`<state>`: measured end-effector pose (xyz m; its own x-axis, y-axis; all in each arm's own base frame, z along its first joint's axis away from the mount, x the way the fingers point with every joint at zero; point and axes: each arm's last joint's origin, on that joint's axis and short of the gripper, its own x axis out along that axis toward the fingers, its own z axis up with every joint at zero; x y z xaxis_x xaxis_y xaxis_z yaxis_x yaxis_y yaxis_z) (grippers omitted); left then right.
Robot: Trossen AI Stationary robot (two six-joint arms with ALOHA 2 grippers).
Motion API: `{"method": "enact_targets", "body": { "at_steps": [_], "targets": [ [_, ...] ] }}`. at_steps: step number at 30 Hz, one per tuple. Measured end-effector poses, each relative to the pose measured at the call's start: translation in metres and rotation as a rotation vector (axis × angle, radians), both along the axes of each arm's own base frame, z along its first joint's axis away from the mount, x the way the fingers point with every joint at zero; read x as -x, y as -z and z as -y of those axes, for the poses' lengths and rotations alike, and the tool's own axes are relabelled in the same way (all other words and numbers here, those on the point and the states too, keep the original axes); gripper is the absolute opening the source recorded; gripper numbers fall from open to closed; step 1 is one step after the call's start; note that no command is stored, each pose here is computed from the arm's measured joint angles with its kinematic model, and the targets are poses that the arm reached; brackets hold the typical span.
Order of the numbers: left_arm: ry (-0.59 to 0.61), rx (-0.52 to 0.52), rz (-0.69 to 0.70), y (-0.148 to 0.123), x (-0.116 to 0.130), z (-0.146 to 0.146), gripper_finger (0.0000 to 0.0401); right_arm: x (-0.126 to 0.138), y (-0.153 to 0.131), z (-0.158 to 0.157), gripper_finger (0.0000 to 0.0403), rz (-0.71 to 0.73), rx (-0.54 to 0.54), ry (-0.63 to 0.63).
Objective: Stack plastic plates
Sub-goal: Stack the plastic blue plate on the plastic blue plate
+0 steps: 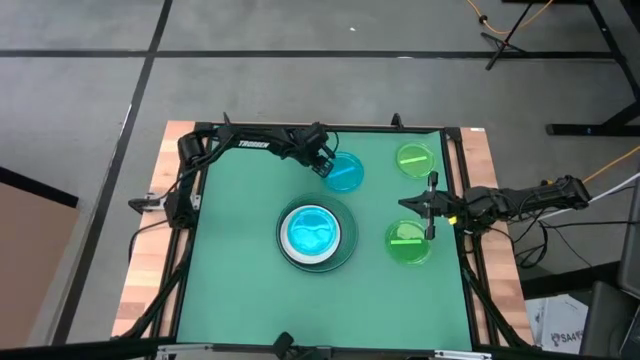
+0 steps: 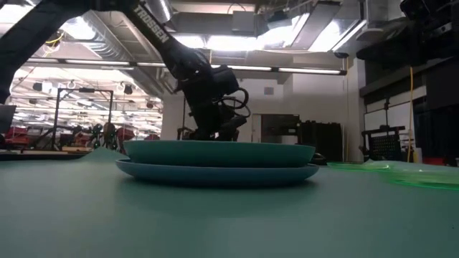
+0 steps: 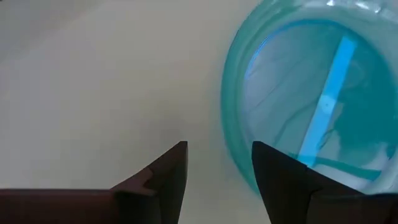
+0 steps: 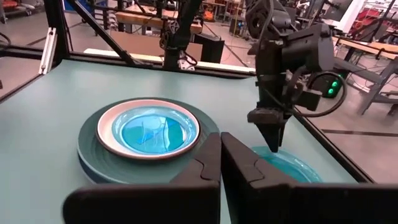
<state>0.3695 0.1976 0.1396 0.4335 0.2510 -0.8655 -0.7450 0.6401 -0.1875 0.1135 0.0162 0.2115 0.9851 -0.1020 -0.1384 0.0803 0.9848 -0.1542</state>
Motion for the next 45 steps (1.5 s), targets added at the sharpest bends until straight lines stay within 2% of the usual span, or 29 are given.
{"method": "enact_targets", "body": {
  "at_steps": [12,40,45],
  "targets": [
    [0.026,0.022,0.027,0.0071,-0.0043,-0.0001,0.0161,0.0001,0.0003,0.0,0.0001,-0.003,-0.002,0.0],
    [0.1,0.009,0.033,0.0072,-0.0082,0.0054,0.0008,0.0001,0.0003,0.0001,0.0001,-0.003,-0.002,0.003],
    [0.104,-0.01,0.034,0.0063,-0.0094,0.0061,0.0004,0.0001,0.0004,0.0001,0.0001,-0.004,-0.001,0.003]
  ]
}}
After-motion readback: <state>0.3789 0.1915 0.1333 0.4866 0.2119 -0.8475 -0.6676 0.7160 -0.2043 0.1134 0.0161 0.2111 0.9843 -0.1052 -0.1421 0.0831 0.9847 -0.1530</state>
